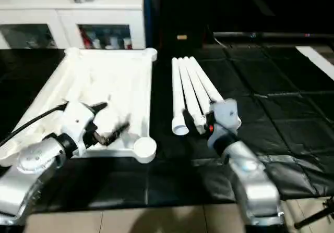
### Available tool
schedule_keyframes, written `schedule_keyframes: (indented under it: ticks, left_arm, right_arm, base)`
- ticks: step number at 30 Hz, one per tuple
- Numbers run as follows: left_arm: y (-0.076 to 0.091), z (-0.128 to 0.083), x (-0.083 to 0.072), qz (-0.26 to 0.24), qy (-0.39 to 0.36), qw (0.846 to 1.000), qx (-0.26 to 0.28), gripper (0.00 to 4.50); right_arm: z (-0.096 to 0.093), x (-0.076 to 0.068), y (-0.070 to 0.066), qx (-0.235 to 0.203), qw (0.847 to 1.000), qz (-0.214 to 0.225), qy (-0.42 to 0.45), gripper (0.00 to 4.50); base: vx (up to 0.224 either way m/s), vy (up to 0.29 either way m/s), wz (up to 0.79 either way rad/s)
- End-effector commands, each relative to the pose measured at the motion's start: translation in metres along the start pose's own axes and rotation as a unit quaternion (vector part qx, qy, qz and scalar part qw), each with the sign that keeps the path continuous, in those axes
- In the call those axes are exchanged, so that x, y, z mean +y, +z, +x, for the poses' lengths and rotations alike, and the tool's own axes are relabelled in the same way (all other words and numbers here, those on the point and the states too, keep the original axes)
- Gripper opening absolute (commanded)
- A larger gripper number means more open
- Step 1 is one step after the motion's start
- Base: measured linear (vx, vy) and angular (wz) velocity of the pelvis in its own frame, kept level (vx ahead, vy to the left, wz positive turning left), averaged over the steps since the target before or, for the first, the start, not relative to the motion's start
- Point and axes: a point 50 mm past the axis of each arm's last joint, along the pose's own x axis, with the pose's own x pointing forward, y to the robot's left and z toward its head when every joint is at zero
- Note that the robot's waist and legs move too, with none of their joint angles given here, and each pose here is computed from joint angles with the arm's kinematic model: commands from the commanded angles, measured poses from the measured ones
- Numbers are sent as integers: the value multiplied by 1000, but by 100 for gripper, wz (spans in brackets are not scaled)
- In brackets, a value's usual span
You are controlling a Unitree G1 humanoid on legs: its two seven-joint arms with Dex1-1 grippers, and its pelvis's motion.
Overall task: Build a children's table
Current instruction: Move to table, then move table base
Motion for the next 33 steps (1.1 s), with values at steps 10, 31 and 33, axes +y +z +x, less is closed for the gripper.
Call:
schedule_keyframes:
  ticks: [10, 31, 33]
  left_arm:
    - [3, -6, 11, 72, -156, 983, 67, 450]
    - [-21, 18, 39, 53, -262, 951, 153, 313]
    - [-21, 21, 40, 56, -261, 952, 150, 298]
  right_arm:
    - [-6, 7, 15, 36, 986, -65, 149, 437]
    - [-27, 28, 13, 134, 939, -90, 304, 450]
    - [-28, 28, 13, 139, 937, -95, 307, 450]
  base:
    - [0, 0, 0]
    - [0, 0, 0]
    - [0, 0, 0]
